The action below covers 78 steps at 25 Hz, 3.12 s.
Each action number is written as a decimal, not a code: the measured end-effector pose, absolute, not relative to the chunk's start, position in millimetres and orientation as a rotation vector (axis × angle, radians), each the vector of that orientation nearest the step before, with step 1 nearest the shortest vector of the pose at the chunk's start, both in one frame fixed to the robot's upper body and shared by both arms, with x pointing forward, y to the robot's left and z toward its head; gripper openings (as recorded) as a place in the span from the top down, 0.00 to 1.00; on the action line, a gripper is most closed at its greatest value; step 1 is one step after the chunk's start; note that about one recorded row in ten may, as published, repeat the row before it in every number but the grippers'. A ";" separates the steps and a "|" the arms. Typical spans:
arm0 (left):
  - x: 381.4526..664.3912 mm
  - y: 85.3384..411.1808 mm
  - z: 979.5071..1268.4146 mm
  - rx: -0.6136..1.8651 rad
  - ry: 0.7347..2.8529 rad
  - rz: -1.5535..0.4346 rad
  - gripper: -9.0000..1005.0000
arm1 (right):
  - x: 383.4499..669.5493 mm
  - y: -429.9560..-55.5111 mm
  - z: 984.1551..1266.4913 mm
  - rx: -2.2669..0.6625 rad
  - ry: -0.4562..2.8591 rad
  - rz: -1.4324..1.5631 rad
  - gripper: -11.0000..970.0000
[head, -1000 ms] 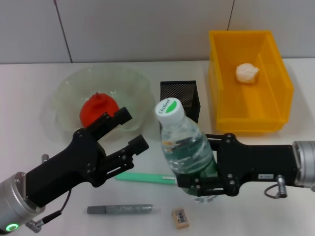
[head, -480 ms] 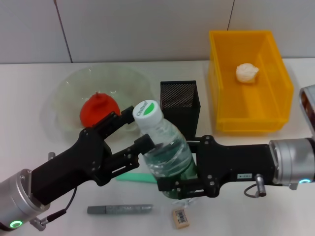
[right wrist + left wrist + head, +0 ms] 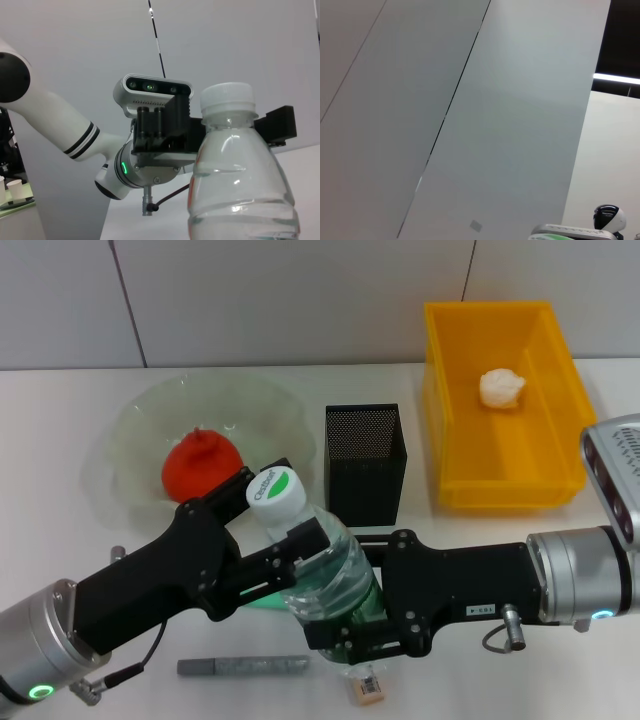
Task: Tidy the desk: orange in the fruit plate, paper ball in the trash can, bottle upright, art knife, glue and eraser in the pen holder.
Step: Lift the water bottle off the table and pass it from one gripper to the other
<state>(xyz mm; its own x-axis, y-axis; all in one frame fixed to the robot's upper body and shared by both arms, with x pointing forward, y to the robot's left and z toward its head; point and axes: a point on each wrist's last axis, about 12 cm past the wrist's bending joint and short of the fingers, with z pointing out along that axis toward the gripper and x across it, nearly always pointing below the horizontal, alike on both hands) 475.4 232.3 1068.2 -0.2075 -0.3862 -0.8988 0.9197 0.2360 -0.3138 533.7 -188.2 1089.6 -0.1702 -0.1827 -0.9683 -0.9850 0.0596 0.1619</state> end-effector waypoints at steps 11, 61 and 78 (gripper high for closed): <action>479.4 227.4 1071.9 0.637 1.242 -1.352 0.19 | 532.8 -186.5 1090.4 -1.227 1.485 1.216 0.19; 482.4 231.7 1078.4 0.712 1.220 -1.342 0.55 | 519.2 -198.3 1089.0 -1.198 1.451 1.255 0.18; 486.1 238.2 1082.6 0.730 1.221 -1.313 0.55 | 511.9 -217.8 1089.9 -1.208 1.492 1.212 0.18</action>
